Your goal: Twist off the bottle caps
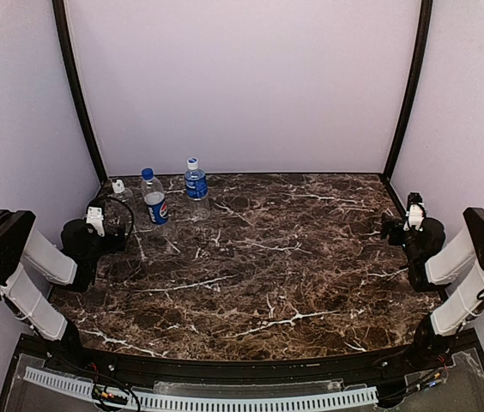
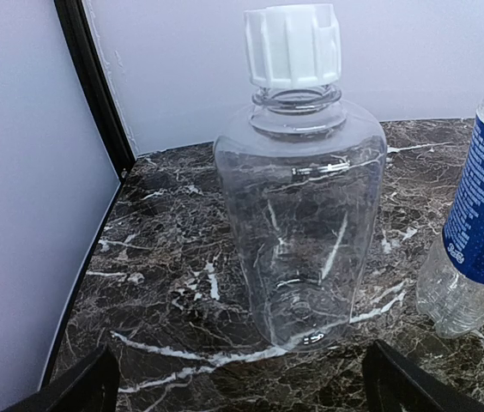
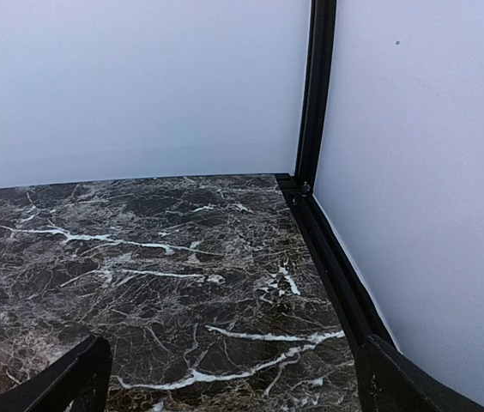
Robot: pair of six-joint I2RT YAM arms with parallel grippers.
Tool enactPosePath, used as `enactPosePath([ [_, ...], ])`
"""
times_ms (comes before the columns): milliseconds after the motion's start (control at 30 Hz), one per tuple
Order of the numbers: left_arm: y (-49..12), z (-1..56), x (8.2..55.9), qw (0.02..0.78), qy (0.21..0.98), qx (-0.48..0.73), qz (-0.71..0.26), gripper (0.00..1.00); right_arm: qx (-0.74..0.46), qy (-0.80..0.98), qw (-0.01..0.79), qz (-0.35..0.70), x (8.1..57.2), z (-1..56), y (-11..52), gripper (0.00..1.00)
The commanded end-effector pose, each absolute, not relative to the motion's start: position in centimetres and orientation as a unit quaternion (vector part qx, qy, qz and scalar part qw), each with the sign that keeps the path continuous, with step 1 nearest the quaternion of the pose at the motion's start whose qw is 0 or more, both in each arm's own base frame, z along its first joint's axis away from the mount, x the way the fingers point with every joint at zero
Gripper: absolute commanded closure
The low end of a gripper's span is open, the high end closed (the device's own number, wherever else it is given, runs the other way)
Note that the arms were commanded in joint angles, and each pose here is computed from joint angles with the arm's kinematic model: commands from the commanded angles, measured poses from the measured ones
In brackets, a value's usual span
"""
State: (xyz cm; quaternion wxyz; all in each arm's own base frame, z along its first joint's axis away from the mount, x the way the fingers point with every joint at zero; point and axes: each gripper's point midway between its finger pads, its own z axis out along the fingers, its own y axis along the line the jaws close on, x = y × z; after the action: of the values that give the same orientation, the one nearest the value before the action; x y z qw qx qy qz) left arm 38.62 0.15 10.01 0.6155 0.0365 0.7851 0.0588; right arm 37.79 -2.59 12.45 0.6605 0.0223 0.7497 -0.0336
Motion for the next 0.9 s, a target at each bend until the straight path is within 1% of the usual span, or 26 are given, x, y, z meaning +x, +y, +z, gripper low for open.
enactPosePath([
  [0,0.4,10.1,38.7,0.615,0.785,0.03,0.062,0.0,0.017,0.74,0.672,-0.033,38.2,13.4,-2.3,0.01],
  [233,0.4,10.1,38.6,0.615,0.786,0.028,0.06,0.0,0.002,0.746,0.665,-0.032,38.5,13.4,-1.9,0.01],
  [333,1.8,10.4,38.4,0.614,0.786,-0.003,0.074,0.0,0.018,0.763,0.645,-0.042,39.6,15.3,-2.6,0.02],
  [367,1.9,11.3,38.6,0.622,0.78,-0.014,0.066,0.0,0.033,0.768,0.638,-0.045,39.8,16.3,-3.1,0.01],
  [400,2.9,10.6,38.4,0.606,0.793,-0.024,0.063,0.0,0.046,0.769,0.636,-0.041,39.9,17.3,-3.4,0.01],
  [500,3.8,12.6,38.4,0.617,0.785,-0.038,0.038,0.0,0.038,0.753,0.657,-0.02,39.6,20.6,-2.8,0.01],
  [533,4.2,12.5,38.4,0.608,0.792,-0.039,0.032,0.0,0.031,0.747,0.664,-0.009,39.4,21.4,-2.3,0.01],
  [733,3.6,13.0,37.2,0.594,0.804,0.016,0.029,0.0,-0.008,0.715,0.697,0.062,38.3,25.6,0.5,0.01],
  [767,3.1,12.2,36.9,0.576,0.817,0.026,0.013,0.0,-0.015,0.712,0.698,0.074,38.1,26.2,0.9,0.01],
  [800,3.3,13.4,37.4,0.58,0.814,0.03,0.008,0.0,-0.022,0.709,0.699,0.086,38.1,26.9,1.4,0.01],
  [833,2.4,12.1,36.9,0.546,0.836,0.05,-0.018,0.0,-0.033,0.708,0.698,0.103,38.0,27.4,2.1,0.01],
  [867,2.2,14.2,38.0,0.553,0.829,0.079,-0.017,0.0,-0.04,0.705,0.698,0.115,38.0,28.1,2.5,0.01],
])
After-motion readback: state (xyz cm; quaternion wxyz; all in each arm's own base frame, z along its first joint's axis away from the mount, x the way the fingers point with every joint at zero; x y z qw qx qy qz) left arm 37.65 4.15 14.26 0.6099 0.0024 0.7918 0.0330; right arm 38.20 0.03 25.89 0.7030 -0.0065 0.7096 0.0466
